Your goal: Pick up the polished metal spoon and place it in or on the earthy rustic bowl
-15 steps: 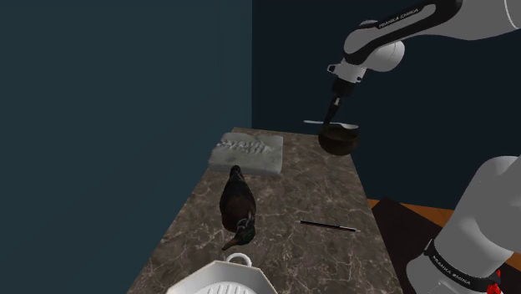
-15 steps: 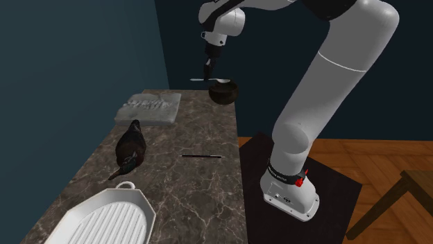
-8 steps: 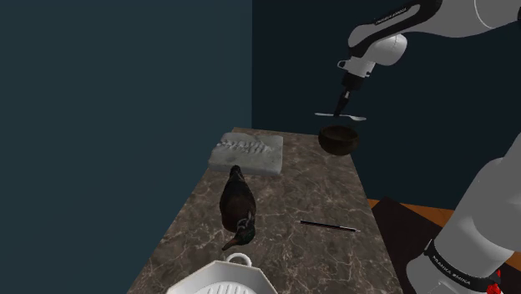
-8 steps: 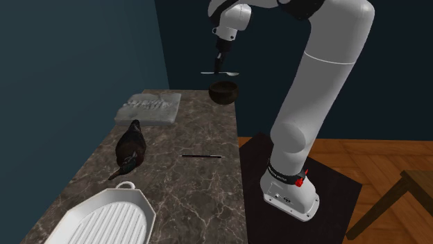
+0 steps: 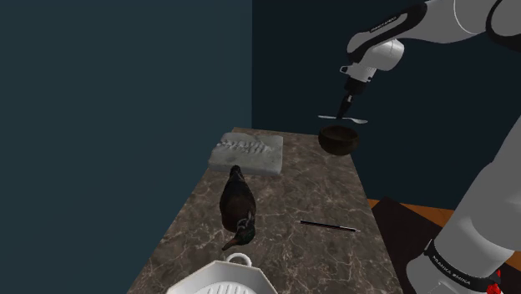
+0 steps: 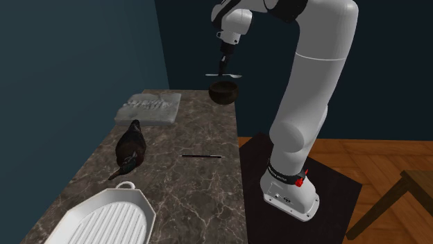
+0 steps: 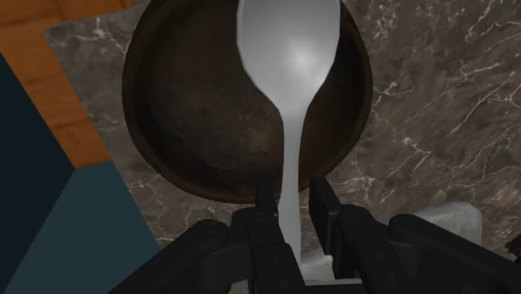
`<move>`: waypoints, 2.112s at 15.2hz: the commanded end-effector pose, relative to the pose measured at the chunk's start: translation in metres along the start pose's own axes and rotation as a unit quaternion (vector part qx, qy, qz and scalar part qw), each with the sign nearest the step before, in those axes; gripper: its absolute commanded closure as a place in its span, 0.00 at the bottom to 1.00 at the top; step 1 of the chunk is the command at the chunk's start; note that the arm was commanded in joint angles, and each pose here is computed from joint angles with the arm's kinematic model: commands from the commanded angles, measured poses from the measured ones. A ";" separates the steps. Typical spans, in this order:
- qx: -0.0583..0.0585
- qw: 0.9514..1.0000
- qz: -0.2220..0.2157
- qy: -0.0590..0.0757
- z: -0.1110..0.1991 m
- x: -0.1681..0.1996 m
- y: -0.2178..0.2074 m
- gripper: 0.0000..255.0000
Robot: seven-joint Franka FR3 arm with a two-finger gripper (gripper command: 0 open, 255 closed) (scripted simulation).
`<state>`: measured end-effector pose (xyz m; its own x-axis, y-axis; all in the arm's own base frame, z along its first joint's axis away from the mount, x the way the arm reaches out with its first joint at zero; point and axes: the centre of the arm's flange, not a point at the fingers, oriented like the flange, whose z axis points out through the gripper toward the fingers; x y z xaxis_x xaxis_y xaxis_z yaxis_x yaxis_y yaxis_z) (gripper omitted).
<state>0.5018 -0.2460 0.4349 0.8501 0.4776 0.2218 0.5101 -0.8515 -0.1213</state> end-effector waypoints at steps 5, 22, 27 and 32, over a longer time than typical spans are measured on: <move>0.000 1.000 0.000 0.000 0.030 -0.007 0.004 1.00; 0.000 1.000 0.000 0.000 0.054 -0.013 0.007 0.00; 0.000 1.000 0.000 0.000 0.004 -0.013 0.007 0.00; 0.000 1.000 0.000 0.000 0.004 -0.013 0.007 0.00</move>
<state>0.4953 -0.2575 0.4274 0.8500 0.4777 0.2222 0.5102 -0.8515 -0.1207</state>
